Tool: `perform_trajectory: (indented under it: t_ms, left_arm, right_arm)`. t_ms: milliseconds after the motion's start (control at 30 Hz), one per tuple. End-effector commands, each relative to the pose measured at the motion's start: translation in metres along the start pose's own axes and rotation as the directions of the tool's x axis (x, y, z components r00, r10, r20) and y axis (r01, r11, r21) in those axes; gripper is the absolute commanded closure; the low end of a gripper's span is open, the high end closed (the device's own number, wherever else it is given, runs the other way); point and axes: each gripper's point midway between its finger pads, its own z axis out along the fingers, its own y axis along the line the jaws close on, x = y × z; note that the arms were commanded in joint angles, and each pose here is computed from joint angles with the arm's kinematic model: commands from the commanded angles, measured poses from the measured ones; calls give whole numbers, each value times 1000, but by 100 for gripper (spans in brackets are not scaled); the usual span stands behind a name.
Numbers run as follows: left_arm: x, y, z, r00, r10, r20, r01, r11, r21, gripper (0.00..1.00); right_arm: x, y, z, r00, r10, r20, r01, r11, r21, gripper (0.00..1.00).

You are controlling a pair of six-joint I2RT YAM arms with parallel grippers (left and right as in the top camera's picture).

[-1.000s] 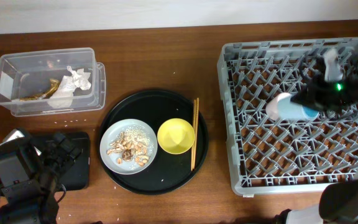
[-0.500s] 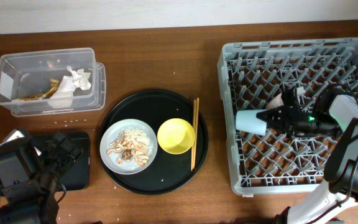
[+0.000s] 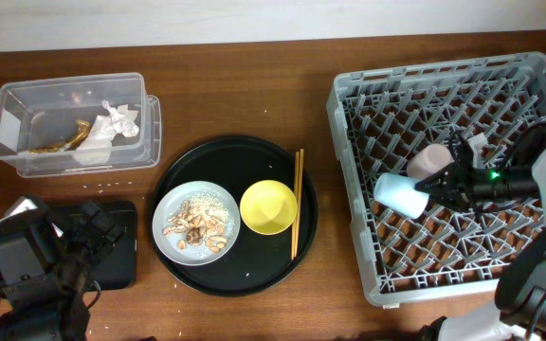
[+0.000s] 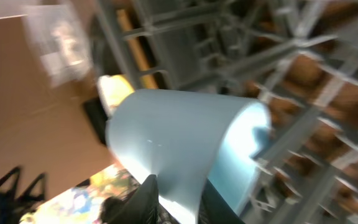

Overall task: Sort waste into correct bins and load items into the dishwasher rack
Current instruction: 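Place the blue cup in the rack and release with the right gripper, then reach the right gripper to the yellow bowl and grasp it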

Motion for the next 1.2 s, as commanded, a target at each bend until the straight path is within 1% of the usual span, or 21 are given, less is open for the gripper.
perform_trajectory:
  t_ms: [0,67,100,167,200,267,300,367,433,500,567,667,767,833,867,900,933,967,1033,1067,1167]
  left_arm:
    - [0,-1,0,1000,4,1,-4,1000,6,1]
    - [0,-1,0,1000,4,1,-4,1000,6,1]
    - [0,-1,0,1000,4,1,-4,1000,6,1]
    - [0,-1,0,1000,4,1,-4,1000,6,1]
    - [0,-1,0,1000,4,1,-4,1000,6,1]
    - [0,-1,0,1000,4,1,-4,1000,6,1]
    - [0,-1,0,1000,4,1,-4,1000,6,1]
    - [0,-1,0,1000,4,1,-4,1000,6,1]
    - [0,-1,0,1000,4,1,-4,1000,6,1]
    - [0,-1,0,1000,4,1,-4,1000,6,1]
    - [0,-1,0,1000,4,1,-4,1000,6,1]
    - [0,-1,0,1000,4,1,-4,1000,6,1]
    - [0,-1,0,1000,4,1,-4,1000,6,1]
    - [0,-1,0,1000,4,1,-4,1000,6,1]
    - [0,-1,0,1000,4,1,-4,1000,6,1]
    - [0,-1,0,1000,4,1,-4,1000,6,1]
    - [0,-1,0,1000,4,1,-4,1000,6,1]
    - [0,-1,0,1000,4,1,-4,1000,6,1]
    - [0,-1,0,1000,4,1,-4,1000,6,1]
    - [0,-1,0,1000,4,1,-4,1000,6,1]
    - [0,-1,0,1000,4,1,-4,1000,6,1]
  right_arm:
    - [8,-48,-40,988,107,112,-144,895,422,79]
    - [11,-25,-63,978,18,206,-108,892,439,53]
    - [17,-10,-66,975,-17,223,-79,907,414,50]
    - [28,39,-45,970,-182,162,124,942,313,49]
    - [26,53,-25,952,-284,111,227,902,367,49]
    - [14,45,-7,952,-287,110,178,807,563,49]
    - [7,31,-6,955,-266,134,110,732,672,50]
    - [-4,17,8,966,-241,92,110,706,700,80]
    - [-11,-3,17,981,-184,59,85,686,723,96]
    - [-11,-16,26,991,-135,22,76,677,732,96]
    - [-7,-33,2,991,-54,121,-70,560,826,96]
    - [2,-29,-35,975,-32,218,-180,453,873,96]
    - [12,-17,-32,982,-3,186,-160,497,853,96]
    - [15,21,16,988,-147,-41,134,708,693,96]
    - [16,43,37,959,-259,-118,277,756,593,94]
    - [14,63,57,905,-393,-164,417,737,532,79]
    - [13,76,74,848,-493,-193,516,688,511,44]
    - [14,84,93,792,-565,-232,598,639,484,30]
    - [14,82,114,740,-608,-288,660,575,483,31]
    - [1,68,121,772,-570,-280,611,545,575,32]
    - [-15,46,136,790,-532,-304,589,520,619,33]
